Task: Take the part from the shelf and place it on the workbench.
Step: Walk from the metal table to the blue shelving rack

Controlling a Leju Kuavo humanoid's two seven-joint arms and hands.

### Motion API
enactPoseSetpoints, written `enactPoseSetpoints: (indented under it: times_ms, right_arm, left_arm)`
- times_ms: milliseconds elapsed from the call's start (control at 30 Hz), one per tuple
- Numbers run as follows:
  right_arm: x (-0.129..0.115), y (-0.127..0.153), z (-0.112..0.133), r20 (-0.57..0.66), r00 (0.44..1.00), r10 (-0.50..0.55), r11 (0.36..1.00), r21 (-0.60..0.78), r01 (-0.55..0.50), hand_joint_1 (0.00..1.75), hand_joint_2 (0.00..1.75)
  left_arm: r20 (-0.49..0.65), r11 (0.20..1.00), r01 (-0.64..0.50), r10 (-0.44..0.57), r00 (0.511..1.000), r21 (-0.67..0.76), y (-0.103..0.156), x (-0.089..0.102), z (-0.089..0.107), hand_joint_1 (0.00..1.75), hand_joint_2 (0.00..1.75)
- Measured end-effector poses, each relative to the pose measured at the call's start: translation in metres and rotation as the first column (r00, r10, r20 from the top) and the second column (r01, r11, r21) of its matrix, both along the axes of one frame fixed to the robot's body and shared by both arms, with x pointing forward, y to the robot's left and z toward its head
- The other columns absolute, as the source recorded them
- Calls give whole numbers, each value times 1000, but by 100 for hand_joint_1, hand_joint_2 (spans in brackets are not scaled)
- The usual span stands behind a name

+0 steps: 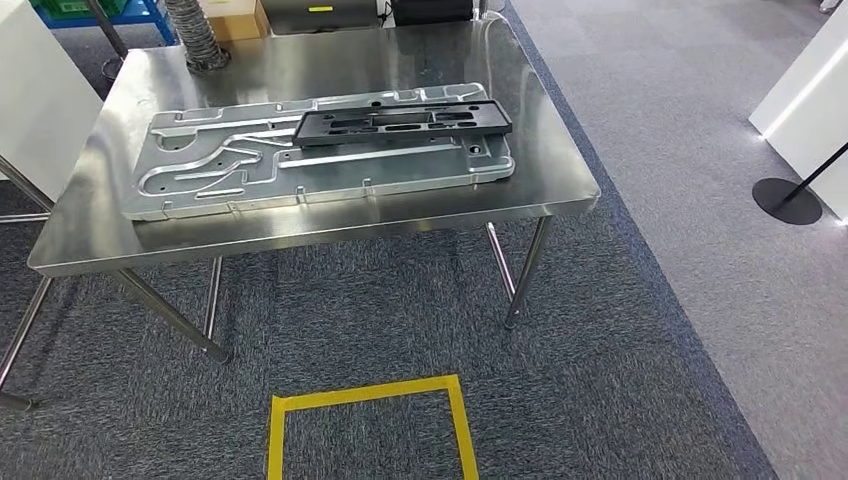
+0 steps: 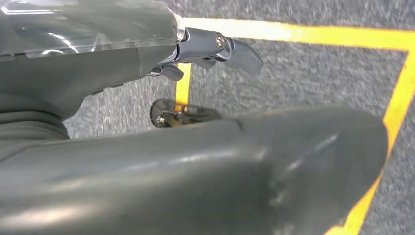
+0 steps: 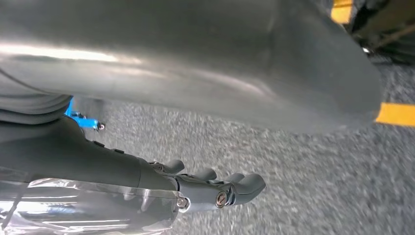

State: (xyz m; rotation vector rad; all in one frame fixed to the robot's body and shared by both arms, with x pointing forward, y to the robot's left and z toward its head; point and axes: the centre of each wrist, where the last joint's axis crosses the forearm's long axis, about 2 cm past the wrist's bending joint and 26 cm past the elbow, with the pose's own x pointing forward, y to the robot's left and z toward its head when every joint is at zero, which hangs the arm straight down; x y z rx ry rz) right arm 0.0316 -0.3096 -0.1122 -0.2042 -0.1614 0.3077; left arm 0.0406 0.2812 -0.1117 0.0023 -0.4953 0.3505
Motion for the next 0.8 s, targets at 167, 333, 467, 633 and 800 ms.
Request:
enactPoseSetpoints:
  times_ms: [167,333,467,633,800]
  right_arm:
    - [2,4,0,2,1000,9,1000,19,-9,0,0]
    - [3,8,0,3,1000,13,1000,26,-13,0,0]
    - [5,8,0,6,1000,10,999,31,-11,0,0]
    - [10,14,1,24,1000,3,999,47,-4,0,0]
    - [11,18,1,35,999,-21,998,54,19,0,0]
  left_arm:
    - [6,1000,-10,10,1000,10,2,0,0,0,0]
    - [8,1000,-12,12,1000,16,4,-1,0,0,0]
    - [12,1000,-8,8,1000,19,4,-1,0,0,0]
    - [26,1000,-1,0,1000,31,7,-1,0,0,0]
    - [28,999,20,-21,999,36,13,-1,0,0,0]
